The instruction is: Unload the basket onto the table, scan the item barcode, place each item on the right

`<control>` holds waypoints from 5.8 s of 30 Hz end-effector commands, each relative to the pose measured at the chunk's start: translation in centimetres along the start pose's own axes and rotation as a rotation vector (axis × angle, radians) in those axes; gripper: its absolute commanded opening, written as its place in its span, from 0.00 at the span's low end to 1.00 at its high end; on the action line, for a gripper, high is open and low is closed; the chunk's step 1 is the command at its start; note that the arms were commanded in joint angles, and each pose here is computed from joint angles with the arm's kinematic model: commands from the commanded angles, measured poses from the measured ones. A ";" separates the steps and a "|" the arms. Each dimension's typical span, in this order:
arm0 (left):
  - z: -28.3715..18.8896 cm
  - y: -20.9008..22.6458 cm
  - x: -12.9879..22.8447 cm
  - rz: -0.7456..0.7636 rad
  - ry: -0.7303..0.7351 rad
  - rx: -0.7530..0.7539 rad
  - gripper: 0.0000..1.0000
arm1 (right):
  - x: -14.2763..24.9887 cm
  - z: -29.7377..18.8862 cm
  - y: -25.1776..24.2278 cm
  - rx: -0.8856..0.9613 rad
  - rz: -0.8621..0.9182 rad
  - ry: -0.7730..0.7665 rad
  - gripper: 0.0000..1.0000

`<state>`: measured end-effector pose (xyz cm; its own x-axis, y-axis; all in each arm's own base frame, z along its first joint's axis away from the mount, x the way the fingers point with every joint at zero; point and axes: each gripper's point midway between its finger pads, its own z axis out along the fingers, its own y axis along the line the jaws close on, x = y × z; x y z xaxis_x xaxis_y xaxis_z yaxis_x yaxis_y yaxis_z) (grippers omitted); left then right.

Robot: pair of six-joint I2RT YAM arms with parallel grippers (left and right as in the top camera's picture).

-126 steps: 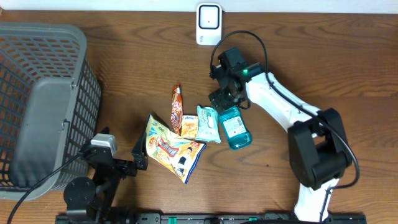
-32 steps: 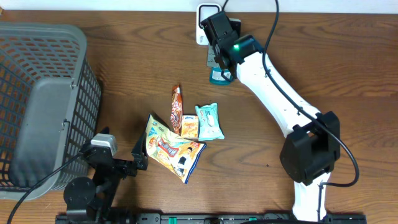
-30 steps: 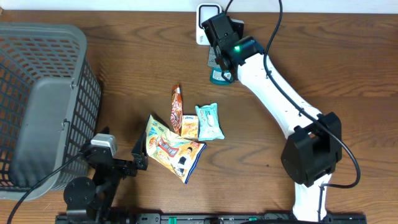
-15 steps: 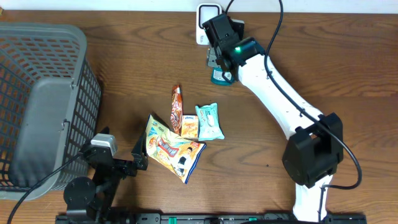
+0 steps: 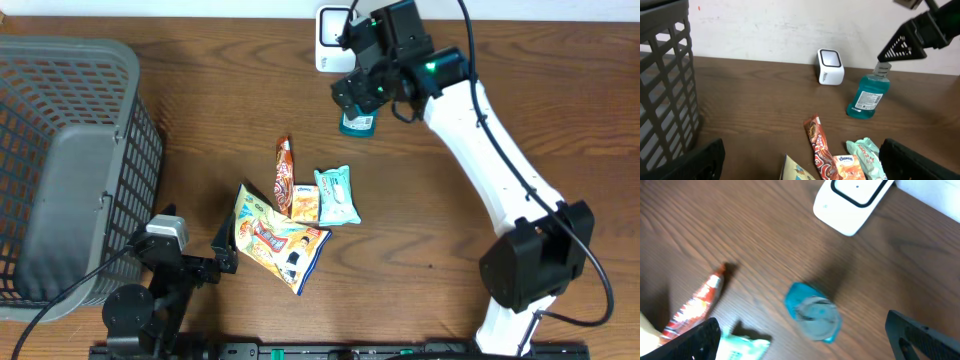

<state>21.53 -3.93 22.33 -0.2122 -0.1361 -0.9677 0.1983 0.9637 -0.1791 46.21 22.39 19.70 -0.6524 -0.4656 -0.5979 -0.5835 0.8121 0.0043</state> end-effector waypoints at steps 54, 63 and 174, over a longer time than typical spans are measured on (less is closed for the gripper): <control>0.1 -0.3 0.3 0.015 0.010 0.017 0.98 | 5.0 -10.8 6.6 -1.097 0.119 -0.145 0.01; 0.1 -0.3 0.3 0.015 0.010 0.017 0.98 | 4.6 -12.9 6.3 -1.141 0.148 -0.223 0.01; 0.1 -0.3 0.3 0.015 0.010 0.017 0.98 | -6.4 1.4 -2.6 0.333 -0.023 -0.236 0.01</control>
<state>21.54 -3.93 22.28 -0.2133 -0.1339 -0.9678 0.1985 0.9640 -0.1772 50.96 26.14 18.29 -0.5228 -0.4790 -0.7051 -0.5421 0.8252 -0.1586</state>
